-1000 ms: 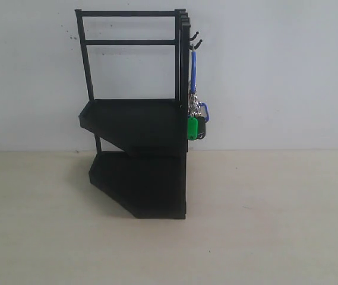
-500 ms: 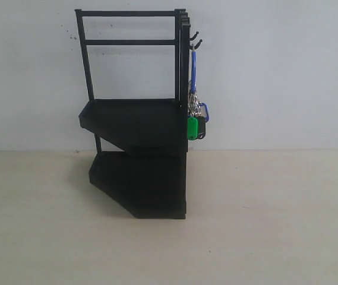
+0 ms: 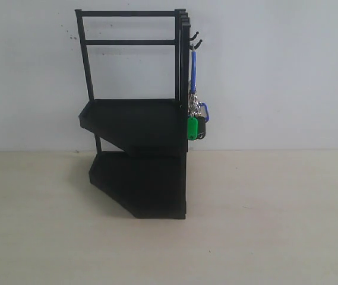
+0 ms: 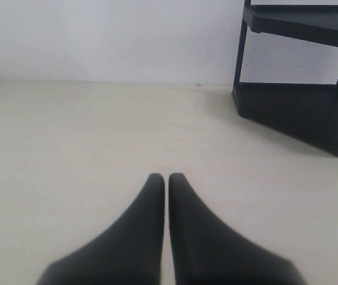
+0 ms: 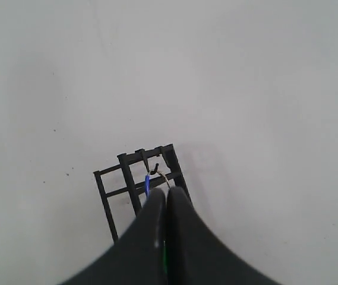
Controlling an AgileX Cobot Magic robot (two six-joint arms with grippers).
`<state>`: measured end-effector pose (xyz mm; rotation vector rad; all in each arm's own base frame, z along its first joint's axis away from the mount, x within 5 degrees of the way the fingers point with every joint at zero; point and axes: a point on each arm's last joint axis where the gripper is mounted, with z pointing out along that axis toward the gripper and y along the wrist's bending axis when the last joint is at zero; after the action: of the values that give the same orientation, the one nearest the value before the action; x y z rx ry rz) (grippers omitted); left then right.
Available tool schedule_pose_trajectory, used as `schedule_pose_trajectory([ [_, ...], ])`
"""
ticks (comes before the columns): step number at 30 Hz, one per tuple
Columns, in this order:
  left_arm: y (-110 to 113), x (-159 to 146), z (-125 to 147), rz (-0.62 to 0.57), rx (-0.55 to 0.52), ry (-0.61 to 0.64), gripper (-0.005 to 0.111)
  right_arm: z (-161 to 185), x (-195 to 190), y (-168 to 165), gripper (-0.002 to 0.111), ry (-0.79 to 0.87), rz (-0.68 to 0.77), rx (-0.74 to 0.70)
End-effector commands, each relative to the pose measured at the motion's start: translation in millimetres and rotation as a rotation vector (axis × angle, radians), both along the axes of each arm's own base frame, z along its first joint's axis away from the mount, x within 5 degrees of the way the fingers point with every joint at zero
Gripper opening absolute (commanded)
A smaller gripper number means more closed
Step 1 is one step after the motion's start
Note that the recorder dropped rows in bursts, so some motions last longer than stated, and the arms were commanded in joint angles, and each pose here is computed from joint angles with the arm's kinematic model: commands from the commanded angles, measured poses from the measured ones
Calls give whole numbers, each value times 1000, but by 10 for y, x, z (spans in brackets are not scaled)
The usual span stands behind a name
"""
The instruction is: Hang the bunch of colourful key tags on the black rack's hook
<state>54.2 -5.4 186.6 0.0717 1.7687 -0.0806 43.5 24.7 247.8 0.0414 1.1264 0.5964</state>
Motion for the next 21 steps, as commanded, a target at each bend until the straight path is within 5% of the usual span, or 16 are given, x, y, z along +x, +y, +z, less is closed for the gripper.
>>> schedule_pose_trajectory([
  [1, 0, 2, 8, 2, -3, -1, 4, -39, 14, -14, 0, 4, -55, -73],
  [7, 0, 2, 8, 2, -3, -1, 4, -273, 118, -246, 0, 315, -254, 111],
  [14, 0, 2, 8, 2, -3, -1, 4, -452, 129, -261, 0, 470, -348, -211],
  [21, 0, 2, 8, 2, -3, -1, 4, -648, 102, -252, 0, 664, -328, -370],
])
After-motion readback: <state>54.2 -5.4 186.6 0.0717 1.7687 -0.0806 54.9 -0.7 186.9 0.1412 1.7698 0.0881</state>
